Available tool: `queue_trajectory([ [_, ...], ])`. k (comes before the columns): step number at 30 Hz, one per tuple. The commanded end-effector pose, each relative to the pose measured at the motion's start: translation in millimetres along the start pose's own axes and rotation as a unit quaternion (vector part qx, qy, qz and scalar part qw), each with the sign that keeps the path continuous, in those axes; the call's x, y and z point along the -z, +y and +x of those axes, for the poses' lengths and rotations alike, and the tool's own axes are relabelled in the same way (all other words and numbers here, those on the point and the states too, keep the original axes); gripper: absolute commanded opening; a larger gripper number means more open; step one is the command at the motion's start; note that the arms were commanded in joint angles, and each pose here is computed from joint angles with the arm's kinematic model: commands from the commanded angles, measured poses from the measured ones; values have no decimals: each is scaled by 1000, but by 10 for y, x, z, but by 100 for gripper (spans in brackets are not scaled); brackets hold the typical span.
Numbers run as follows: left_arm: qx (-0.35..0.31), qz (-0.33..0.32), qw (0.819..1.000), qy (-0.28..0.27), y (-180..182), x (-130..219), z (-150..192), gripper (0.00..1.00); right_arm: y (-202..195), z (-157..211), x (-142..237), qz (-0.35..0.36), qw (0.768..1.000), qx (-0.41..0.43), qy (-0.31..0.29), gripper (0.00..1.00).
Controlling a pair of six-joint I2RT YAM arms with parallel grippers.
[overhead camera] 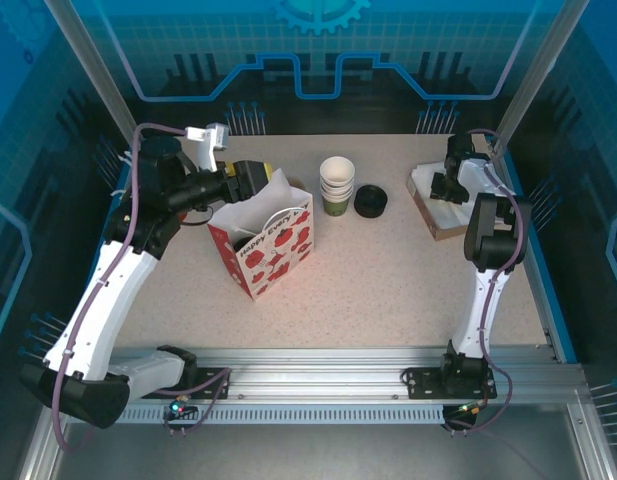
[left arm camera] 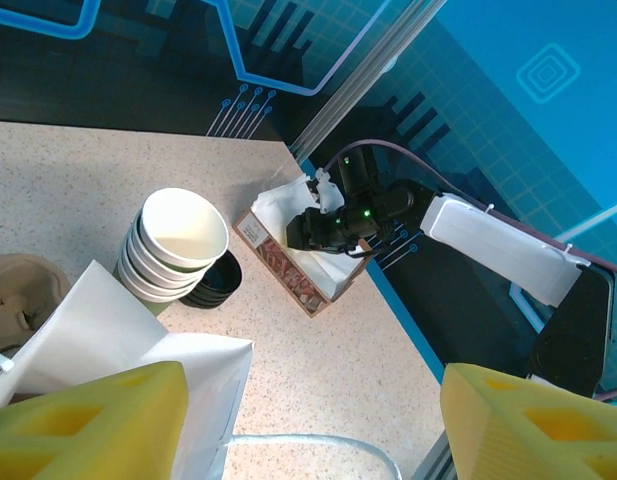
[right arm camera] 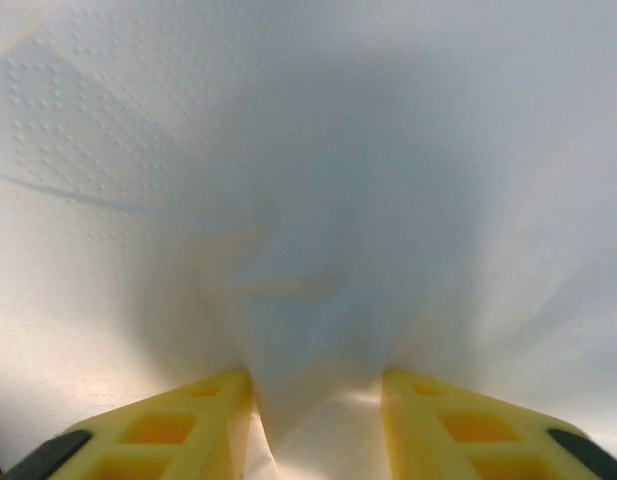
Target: Pack the takeout coffee
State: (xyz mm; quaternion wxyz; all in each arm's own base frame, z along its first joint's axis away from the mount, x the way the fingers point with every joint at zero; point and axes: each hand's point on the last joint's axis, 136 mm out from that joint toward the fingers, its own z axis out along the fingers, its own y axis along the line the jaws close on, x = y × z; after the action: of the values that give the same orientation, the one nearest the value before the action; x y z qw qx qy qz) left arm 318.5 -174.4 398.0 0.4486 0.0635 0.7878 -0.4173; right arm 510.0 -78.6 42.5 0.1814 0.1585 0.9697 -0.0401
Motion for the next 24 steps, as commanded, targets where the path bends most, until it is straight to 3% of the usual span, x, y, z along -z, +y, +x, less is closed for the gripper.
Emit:
queue_trajectory([
  [1,-14,9,1000,7,-50,37,69,69,-57,2,-23,-7,1000,-5,6,36],
  [24,-16,6,1000,9,-38,66,114,70,-59,-139,385,-17,999,4,-30,18],
])
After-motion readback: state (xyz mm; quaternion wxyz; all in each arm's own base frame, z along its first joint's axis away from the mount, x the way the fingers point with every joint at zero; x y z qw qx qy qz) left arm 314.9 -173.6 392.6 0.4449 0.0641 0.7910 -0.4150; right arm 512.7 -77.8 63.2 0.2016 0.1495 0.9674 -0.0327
